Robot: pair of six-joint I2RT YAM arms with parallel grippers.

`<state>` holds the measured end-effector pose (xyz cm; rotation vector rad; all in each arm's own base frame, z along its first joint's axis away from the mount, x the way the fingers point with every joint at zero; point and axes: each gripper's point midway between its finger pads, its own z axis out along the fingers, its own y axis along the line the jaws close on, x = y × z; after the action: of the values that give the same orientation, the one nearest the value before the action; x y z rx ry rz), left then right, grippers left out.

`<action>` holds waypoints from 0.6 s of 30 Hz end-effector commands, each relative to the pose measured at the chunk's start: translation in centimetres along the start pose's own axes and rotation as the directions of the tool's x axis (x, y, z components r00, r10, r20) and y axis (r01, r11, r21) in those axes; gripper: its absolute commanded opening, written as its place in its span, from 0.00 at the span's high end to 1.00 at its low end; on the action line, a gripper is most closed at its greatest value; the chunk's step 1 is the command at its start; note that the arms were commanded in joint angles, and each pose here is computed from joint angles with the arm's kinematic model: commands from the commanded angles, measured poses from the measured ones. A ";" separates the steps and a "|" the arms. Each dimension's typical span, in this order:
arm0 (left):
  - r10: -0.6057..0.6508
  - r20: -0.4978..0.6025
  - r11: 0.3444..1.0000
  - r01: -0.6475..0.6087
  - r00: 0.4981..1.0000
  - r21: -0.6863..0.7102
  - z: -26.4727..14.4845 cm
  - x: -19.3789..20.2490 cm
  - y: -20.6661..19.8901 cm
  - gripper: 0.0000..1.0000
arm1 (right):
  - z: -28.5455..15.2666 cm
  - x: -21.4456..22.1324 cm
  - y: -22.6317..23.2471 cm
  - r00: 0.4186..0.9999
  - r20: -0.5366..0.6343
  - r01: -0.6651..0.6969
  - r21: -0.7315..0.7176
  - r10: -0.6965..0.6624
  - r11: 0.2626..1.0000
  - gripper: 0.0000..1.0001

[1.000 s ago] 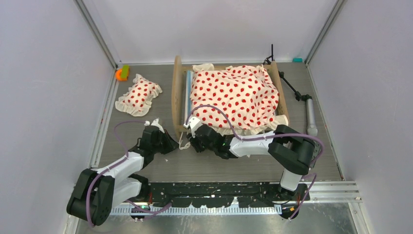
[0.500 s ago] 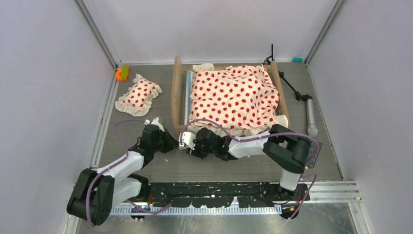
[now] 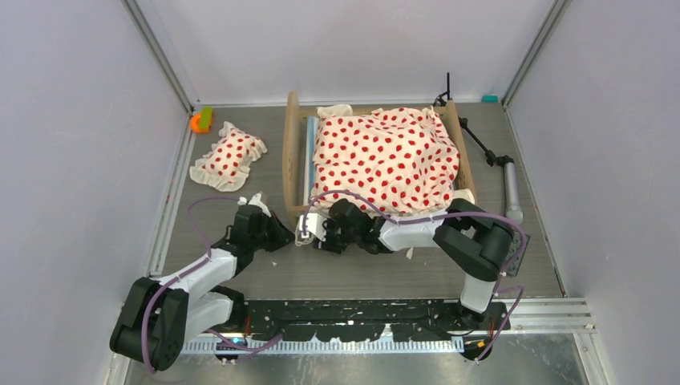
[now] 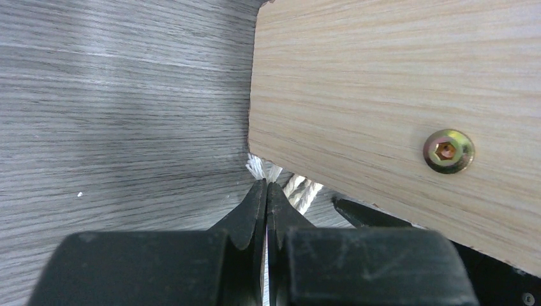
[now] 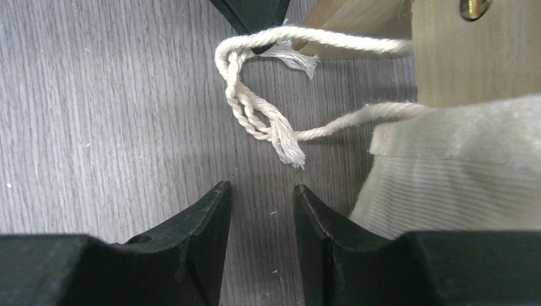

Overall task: Set up the pet bed
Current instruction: Tie the ropes to the bed frame.

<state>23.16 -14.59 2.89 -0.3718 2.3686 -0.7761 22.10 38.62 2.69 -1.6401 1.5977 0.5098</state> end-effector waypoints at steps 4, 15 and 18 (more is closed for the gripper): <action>0.022 0.030 1.000 -0.022 0.999 0.018 -0.1 -1.0 -0.8 1.00 | 1.2 -1.7 -1.5 0.997 0.066 0.030 0.007 -0.031 1.000 0.54; 0.022 0.036 1.000 -0.022 0.999 0.019 -0.3 -0.9 -0.7 1.00 | 2.5 -1.5 -1.9 0.998 0.050 0.032 -0.041 -0.030 0.999 0.54; 0.021 0.033 1.000 -0.022 0.999 0.018 -0.2 -0.9 -0.7 1.00 | 2.7 -1.2 -1.5 0.999 0.037 0.030 -0.066 -0.028 0.997 0.55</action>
<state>23.26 -14.63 3.18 -0.3681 2.3570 -0.7807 24.00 40.98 2.77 -1.6510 1.5439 0.5648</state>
